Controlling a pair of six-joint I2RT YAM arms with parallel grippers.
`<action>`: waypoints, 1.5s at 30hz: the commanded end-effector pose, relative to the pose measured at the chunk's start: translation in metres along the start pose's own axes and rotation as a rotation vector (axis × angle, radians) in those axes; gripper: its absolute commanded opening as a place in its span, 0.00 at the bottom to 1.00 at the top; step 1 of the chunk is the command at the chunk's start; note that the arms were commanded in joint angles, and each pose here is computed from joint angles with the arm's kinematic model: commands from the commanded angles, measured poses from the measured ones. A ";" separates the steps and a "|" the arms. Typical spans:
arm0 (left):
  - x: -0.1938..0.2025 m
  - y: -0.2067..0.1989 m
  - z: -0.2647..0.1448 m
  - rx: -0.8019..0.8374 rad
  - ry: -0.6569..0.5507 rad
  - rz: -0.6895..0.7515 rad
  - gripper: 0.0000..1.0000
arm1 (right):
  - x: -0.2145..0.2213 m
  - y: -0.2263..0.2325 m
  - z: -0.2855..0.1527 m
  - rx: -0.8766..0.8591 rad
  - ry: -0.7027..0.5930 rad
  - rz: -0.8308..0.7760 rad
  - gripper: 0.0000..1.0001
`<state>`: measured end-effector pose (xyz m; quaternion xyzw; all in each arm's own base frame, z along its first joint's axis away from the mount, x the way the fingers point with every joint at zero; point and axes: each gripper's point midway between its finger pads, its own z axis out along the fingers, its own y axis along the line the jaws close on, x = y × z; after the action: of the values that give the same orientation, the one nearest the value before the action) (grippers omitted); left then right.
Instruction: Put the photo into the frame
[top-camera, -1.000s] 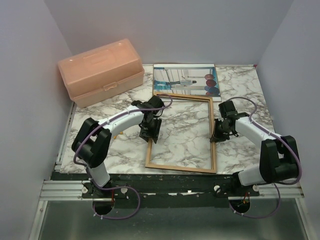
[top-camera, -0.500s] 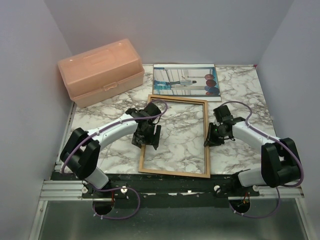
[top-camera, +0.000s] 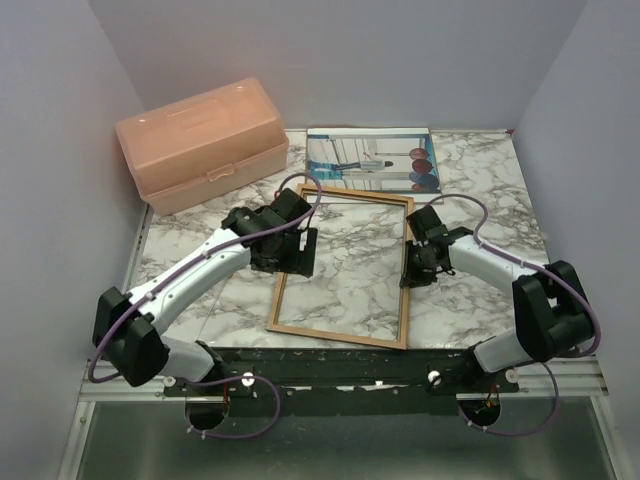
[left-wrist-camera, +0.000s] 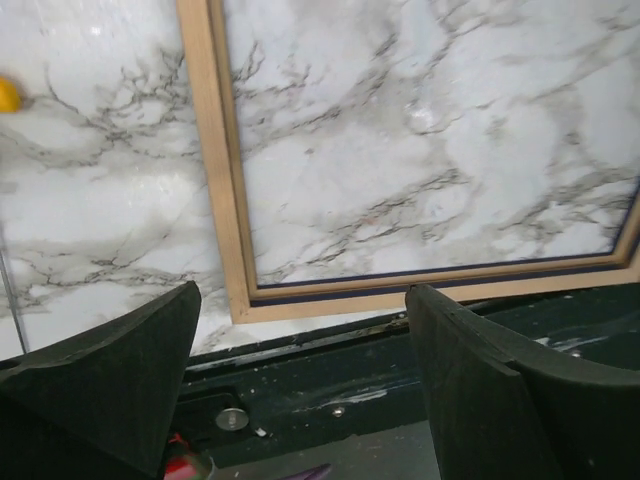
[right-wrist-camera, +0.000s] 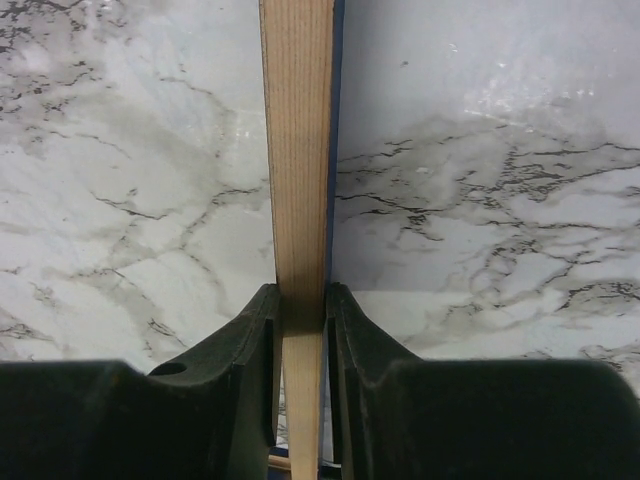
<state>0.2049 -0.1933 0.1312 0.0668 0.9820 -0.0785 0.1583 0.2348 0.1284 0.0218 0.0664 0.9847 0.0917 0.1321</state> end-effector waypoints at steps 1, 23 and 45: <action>-0.033 -0.022 -0.049 0.152 -0.179 0.028 0.88 | -0.006 0.007 0.001 0.063 -0.039 -0.055 0.26; -0.026 -0.040 -0.038 0.370 -0.257 -0.049 0.95 | -0.036 0.023 -0.032 0.182 -0.209 -0.175 0.67; -0.009 -0.038 -0.020 0.436 -0.243 -0.091 0.94 | -0.044 0.036 -0.032 -0.176 -0.142 0.064 0.99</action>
<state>0.2003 -0.2223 0.1518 0.0464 0.9256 -0.2831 0.2468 0.2663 0.1445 0.0688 0.1022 0.9595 0.1607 0.2076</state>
